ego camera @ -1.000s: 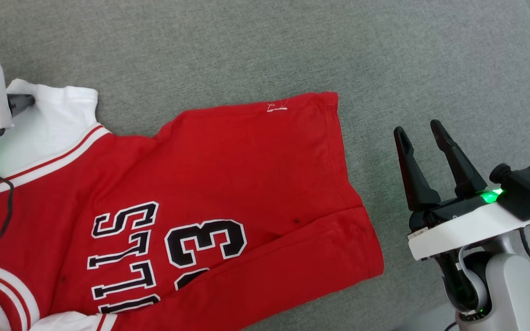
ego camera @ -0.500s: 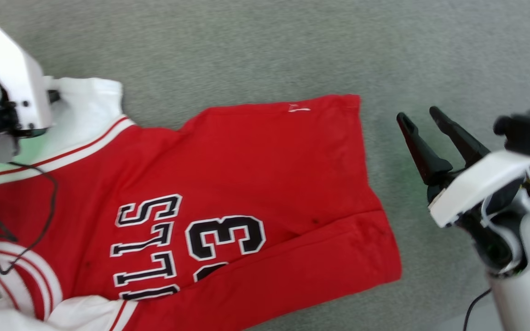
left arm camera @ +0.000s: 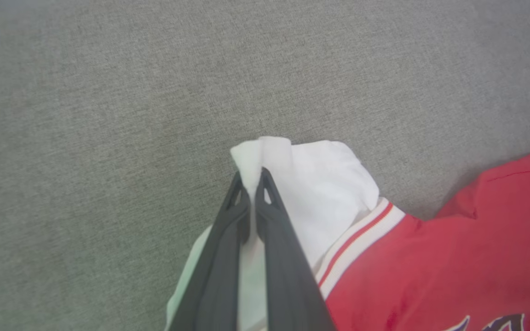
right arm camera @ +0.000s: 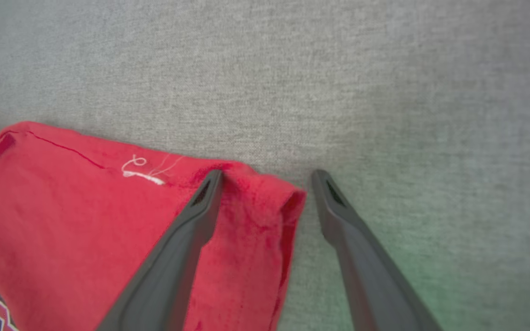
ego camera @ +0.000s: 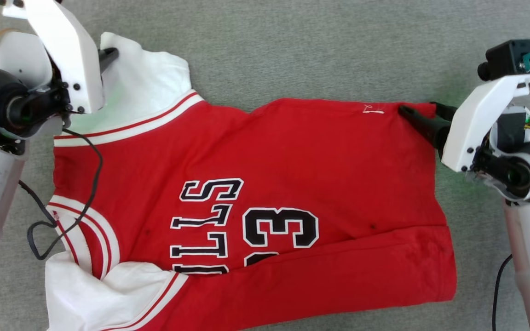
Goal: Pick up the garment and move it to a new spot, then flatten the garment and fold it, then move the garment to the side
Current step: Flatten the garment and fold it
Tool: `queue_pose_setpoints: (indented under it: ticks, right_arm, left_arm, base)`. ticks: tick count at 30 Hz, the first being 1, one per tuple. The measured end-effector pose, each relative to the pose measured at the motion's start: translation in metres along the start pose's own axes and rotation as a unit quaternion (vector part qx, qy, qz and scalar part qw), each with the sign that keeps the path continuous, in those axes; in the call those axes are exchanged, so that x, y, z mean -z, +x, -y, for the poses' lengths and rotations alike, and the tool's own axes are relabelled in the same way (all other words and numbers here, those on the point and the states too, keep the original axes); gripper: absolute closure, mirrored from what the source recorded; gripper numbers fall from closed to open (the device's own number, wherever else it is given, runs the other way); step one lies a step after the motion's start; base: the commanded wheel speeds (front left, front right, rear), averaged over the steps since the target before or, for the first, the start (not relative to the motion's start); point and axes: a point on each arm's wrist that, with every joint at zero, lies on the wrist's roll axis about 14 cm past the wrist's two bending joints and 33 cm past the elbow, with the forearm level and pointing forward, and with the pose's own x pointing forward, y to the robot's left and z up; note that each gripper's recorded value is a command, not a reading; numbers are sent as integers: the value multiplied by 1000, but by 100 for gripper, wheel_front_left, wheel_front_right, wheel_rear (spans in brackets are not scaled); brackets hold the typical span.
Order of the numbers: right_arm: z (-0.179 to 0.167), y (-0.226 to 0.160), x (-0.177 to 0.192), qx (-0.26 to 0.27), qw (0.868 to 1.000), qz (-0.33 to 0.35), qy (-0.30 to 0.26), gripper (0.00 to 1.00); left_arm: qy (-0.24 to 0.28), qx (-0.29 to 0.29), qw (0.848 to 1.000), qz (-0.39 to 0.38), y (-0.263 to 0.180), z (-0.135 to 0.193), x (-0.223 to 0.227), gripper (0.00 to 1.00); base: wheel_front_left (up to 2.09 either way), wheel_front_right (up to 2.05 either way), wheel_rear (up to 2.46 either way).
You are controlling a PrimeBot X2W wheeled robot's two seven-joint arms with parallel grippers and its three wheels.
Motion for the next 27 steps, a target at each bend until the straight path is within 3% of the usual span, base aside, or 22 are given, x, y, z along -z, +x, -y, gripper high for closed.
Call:
queue_pose_setpoints:
  ticks: [5,6,7,16,27]
  right_arm:
    - [-3,12,6,-4,999,-37,11,0]
    - [-3,12,6,-4,999,-43,13,53]
    - [-3,12,6,-6,999,-46,14,100]
    - [-9,4,7,-10,998,-53,11,100]
    - [-26,-33,-29,-20,998,45,-39,100]
  left_arm:
    - [-4,1,1000,9,-2,-2,1,100]
    - [-5,0,1000,10,-3,-3,2,100]
    - [-7,-1,1000,10,-3,-4,3,100]
    - [-39,4,999,22,-13,-4,10,100]
    - [-73,-6,993,98,-65,-11,14,100]
  base:
    - [0,0,0]
    - [0,0,0]
    - [0,0,0]
    - [0,0,0]
    - [0,0,0]
